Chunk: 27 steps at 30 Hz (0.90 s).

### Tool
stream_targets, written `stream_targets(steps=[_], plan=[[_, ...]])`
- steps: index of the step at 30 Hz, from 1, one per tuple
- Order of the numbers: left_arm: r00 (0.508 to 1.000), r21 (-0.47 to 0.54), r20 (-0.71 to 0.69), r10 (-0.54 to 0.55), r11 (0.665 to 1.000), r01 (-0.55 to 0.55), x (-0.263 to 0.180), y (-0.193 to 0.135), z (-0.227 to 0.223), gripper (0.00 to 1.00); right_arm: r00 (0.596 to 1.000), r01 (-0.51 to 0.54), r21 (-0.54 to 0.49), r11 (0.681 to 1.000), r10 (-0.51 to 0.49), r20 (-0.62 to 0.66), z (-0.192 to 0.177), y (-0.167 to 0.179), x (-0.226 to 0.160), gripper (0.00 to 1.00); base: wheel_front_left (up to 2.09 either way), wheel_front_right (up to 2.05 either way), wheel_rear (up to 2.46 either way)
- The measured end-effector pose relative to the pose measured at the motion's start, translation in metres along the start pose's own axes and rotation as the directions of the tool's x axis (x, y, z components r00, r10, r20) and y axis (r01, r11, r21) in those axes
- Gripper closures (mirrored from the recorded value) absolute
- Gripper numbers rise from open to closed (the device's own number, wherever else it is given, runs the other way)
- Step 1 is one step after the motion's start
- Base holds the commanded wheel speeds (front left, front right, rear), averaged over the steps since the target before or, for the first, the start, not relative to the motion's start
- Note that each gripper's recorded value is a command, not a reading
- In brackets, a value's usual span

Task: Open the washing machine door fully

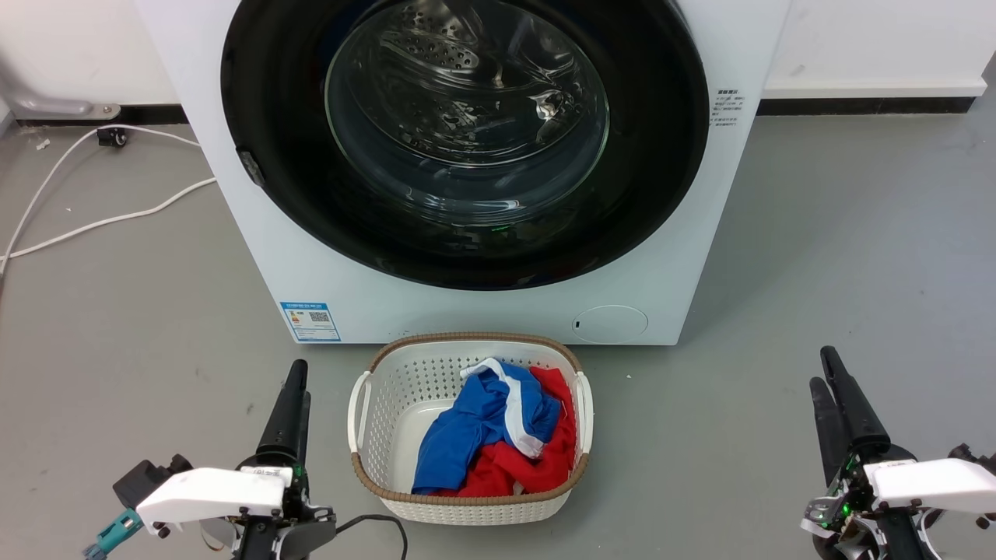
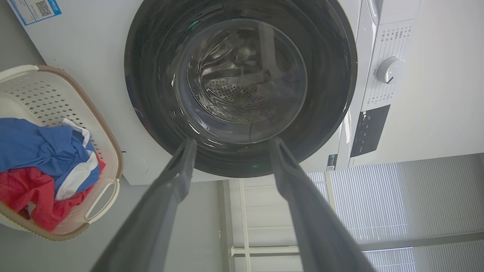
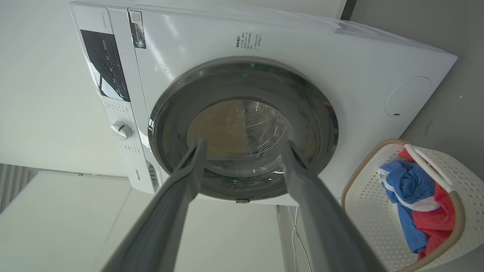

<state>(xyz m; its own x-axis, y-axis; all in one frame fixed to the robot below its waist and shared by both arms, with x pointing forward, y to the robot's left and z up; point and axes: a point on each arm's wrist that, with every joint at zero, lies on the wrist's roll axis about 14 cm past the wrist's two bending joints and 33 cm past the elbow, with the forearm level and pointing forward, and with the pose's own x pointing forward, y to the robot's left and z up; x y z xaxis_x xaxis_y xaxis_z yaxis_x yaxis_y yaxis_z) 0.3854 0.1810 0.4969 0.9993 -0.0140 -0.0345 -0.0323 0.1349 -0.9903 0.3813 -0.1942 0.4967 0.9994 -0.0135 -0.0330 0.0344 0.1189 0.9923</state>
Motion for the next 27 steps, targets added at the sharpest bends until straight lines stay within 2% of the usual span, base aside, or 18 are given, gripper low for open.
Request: stream_targets(steps=[7, 13, 19, 27], plan=[[0.999, 0.147, -0.011, -0.03, 0.989, 0.031, 0.002, -0.01, -0.005, 0.0, 1.0, -0.012, -0.167, 0.986, 0.012, 0.001, 0.002, 0.004, 0.001, 0.0, 0.0, 0.0, 0.0], [0.997, 0.289, -0.034, -0.063, 0.955, 0.071, 0.006, -0.021, -0.014, 0.0, 1.0, -0.029, -0.321, 0.947, 0.029, -0.004, 0.001, 0.009, 0.001, 0.0, 0.0, 0.0, 0.0], [0.996, 0.427, -0.059, -0.073, 0.9, 0.091, 0.006, -0.023, -0.022, 0.0, 0.999, -0.04, -0.446, 0.894, 0.04, -0.009, -0.001, 0.011, 0.001, 0.0, 0.0, 0.0, 0.0], [0.993, 0.58, -0.08, -0.088, 0.806, 0.118, 0.006, -0.026, -0.028, 0.0, 0.999, -0.046, -0.578, 0.815, 0.047, -0.012, -0.002, 0.011, 0.0, 0.0, 0.0, 0.0, 0.0]])
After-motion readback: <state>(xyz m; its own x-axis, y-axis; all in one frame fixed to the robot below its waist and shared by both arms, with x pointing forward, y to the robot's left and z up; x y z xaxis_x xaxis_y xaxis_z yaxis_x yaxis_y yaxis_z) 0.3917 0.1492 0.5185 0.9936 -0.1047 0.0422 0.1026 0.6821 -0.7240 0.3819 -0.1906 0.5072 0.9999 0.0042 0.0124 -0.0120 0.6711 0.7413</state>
